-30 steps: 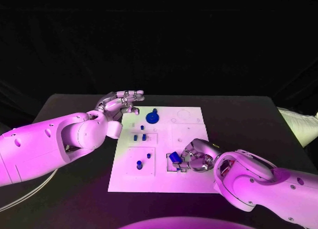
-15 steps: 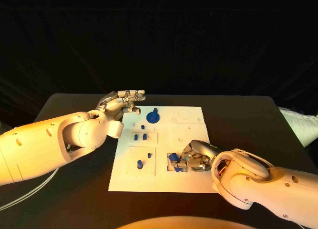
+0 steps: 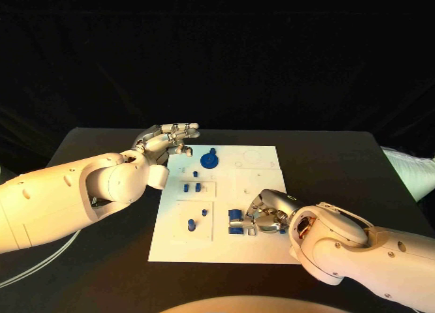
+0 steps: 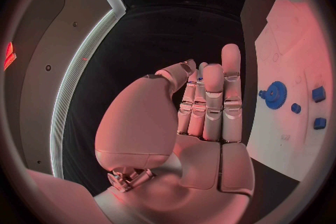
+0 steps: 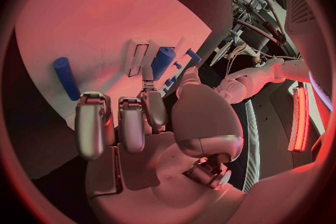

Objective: Assemble the parts on the task board

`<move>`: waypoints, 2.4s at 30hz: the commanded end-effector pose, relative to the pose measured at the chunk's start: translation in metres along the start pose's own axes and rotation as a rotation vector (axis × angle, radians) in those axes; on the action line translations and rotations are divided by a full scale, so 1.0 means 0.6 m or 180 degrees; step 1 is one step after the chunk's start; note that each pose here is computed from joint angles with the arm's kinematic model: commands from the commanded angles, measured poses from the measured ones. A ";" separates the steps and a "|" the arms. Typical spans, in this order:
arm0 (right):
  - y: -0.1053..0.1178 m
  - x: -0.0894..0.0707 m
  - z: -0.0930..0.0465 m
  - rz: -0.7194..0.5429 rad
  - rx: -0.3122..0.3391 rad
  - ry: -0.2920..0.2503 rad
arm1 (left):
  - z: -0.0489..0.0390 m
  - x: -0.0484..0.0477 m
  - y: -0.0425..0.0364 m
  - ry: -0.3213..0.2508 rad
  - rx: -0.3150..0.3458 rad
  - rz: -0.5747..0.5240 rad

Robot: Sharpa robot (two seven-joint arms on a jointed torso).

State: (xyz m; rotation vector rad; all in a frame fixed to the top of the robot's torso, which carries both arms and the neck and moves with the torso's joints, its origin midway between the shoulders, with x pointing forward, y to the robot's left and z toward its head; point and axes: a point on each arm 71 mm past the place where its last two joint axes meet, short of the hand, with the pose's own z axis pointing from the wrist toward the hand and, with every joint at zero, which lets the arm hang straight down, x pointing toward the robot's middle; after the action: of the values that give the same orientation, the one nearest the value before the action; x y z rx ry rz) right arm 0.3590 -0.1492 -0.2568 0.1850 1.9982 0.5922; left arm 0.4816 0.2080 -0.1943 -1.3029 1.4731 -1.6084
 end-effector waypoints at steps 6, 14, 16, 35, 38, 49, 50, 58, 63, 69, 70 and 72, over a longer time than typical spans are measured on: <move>0.010 -0.004 -0.005 -0.0064 -0.0124 -0.0159 | 0.000 0.003 -0.001 0.0060 0.0011 -0.0029; 0.012 -0.004 -0.004 -0.0138 -0.0151 -0.0172 | 0.000 0.003 -0.001 0.0061 0.0009 -0.0029; 0.011 -0.004 -0.004 -0.0151 -0.0148 -0.0178 | 0.000 0.003 -0.001 0.0061 0.0008 -0.0029; 0.006 -0.009 0.003 -0.0372 -0.0178 -0.0328 | 0.000 0.002 0.000 0.0055 0.0003 -0.0026; 0.000 -0.013 -0.001 -0.0363 -0.0169 -0.0384 | 0.000 0.002 0.000 0.0054 0.0001 -0.0026; -0.054 -0.056 -0.047 -0.0148 0.0089 -0.0425 | -0.002 -0.001 0.000 0.0039 -0.0001 -0.0021; -0.060 -0.059 -0.051 -0.0159 0.0116 -0.0420 | -0.003 -0.001 0.000 0.0039 -0.0001 -0.0021; -0.099 -0.073 -0.064 -0.0340 0.0271 -0.0419 | -0.004 0.000 0.000 0.0047 -0.0002 -0.0024; -0.110 -0.068 -0.063 -0.0452 0.0314 -0.0377 | -0.004 0.001 0.000 0.0052 -0.0004 -0.0026; -0.115 -0.059 -0.057 -0.0525 0.0340 -0.0305 | -0.004 0.001 0.000 0.0054 -0.0004 -0.0026; -0.115 -0.057 -0.055 -0.0533 0.0341 -0.0289 | -0.005 0.001 0.000 0.0054 -0.0004 -0.0027; -0.116 -0.052 -0.053 -0.0552 0.0347 -0.0254 | -0.005 0.001 0.000 0.0053 -0.0004 -0.0026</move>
State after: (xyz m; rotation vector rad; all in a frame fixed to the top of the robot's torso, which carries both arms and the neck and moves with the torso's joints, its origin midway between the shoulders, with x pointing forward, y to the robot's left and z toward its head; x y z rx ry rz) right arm 0.3558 -0.2333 -0.2508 0.1558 1.9251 0.3737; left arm 0.4799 0.2110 -0.1949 -1.3071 1.4778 -1.6029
